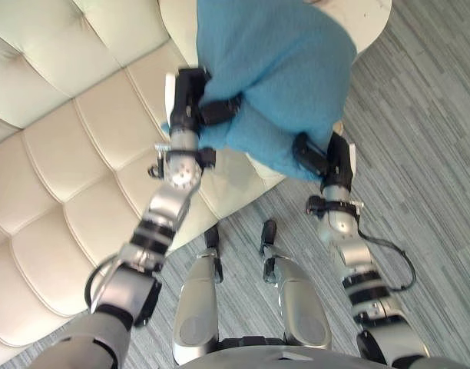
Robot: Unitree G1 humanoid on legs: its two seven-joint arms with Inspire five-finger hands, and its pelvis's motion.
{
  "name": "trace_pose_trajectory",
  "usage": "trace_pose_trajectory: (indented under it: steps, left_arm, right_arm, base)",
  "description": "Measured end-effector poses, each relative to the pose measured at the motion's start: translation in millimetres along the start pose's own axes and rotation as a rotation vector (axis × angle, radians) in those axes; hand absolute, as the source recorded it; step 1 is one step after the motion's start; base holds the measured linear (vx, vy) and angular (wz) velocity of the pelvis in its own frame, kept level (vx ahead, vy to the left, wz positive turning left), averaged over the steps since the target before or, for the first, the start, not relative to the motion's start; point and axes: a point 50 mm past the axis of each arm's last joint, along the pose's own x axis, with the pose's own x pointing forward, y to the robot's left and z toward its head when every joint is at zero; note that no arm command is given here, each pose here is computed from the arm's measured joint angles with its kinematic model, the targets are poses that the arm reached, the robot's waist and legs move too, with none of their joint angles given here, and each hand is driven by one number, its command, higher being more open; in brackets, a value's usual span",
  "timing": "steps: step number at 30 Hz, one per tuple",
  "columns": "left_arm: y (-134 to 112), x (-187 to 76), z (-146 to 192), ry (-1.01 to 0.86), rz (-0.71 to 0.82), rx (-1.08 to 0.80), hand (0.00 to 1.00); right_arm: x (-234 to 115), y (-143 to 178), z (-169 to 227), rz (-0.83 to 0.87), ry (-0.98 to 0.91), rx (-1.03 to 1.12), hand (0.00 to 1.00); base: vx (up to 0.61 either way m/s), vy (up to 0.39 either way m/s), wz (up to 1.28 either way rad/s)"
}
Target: Pick up cushions and gather them together orderly.
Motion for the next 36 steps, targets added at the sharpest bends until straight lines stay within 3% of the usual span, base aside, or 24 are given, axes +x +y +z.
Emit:
trace_pose_trajectory:
  steps: [7, 12, 22, 24, 36]
  left_arm:
    - [-5.4, -57.0, -40.4, 0.18, 0.001, -0.08, 0.0]
    - [-10.9, -83.2, -48.0, 0.238, -0.003, -0.122, 0.0]
    - [-31.7, -94.2, -48.0, 0.262, -0.091, -0.169, 0.0]
    - [-34.7, -99.6, -60.9, 0.319, -0.128, -0.148, 0.0]
    - [-16.0, -127.7, -88.6, 0.459, -0.138, -0.096, 0.0]
  right_arm:
    - [-41.7, -18.1, -28.7, 0.005, 0.103, -0.074, 0.0]
    - [-59.1, -26.1, -32.1, -0.014, 0.128, -0.073, 0.0]
    - [-43.4, -47.8, -31.3, -0.094, 0.109, -0.152, 0.0]
    - [-43.6, -52.0, -44.8, -0.117, 0.169, -0.182, 0.0]
    - [-67.9, -41.8, -85.7, -0.039, 0.379, -0.229, 0.0]
  base:
    - [0.12, -0.057, 0.42]
    - [0.05, -0.103, 0.78]
    - [-0.01, 0.035, 0.84]
    - [0.02, 0.351, 0.31]
    - [0.03, 0.185, 0.2]
